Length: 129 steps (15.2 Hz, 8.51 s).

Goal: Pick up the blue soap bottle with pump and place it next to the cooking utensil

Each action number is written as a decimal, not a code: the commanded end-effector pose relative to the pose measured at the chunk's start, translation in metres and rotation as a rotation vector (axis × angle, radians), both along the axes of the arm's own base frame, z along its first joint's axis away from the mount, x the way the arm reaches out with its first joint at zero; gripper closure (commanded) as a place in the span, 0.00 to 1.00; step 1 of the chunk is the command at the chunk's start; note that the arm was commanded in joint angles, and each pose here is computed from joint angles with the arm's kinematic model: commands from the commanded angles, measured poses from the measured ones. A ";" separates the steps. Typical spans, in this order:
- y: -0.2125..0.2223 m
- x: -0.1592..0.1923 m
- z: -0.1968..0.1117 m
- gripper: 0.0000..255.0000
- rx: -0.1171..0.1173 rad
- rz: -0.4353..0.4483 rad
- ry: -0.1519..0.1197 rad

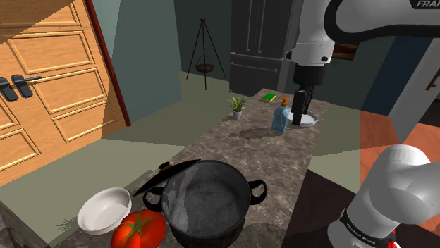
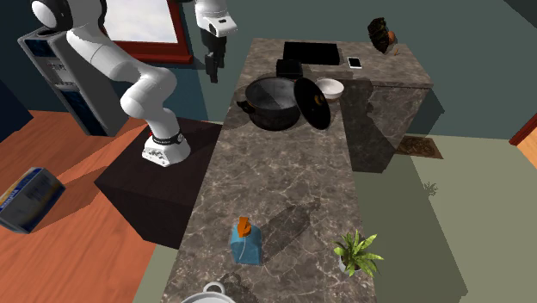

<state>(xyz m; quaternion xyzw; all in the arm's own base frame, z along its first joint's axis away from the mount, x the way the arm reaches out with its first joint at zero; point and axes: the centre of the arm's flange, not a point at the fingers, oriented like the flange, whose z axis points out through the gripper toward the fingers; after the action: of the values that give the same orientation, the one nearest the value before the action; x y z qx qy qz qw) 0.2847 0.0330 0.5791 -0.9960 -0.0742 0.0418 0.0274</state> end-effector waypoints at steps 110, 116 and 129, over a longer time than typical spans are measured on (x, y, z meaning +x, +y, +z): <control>-0.427 0.165 0.000 1.00 -0.070 -0.071 -0.262; -0.427 0.165 0.032 1.00 -0.070 -0.071 -0.262; -0.353 0.136 0.068 1.00 -0.070 -0.071 -0.262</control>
<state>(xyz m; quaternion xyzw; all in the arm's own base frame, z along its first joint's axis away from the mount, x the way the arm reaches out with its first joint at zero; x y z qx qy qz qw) 0.4237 -0.3315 0.6457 -0.9952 -0.0406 -0.0872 -0.0150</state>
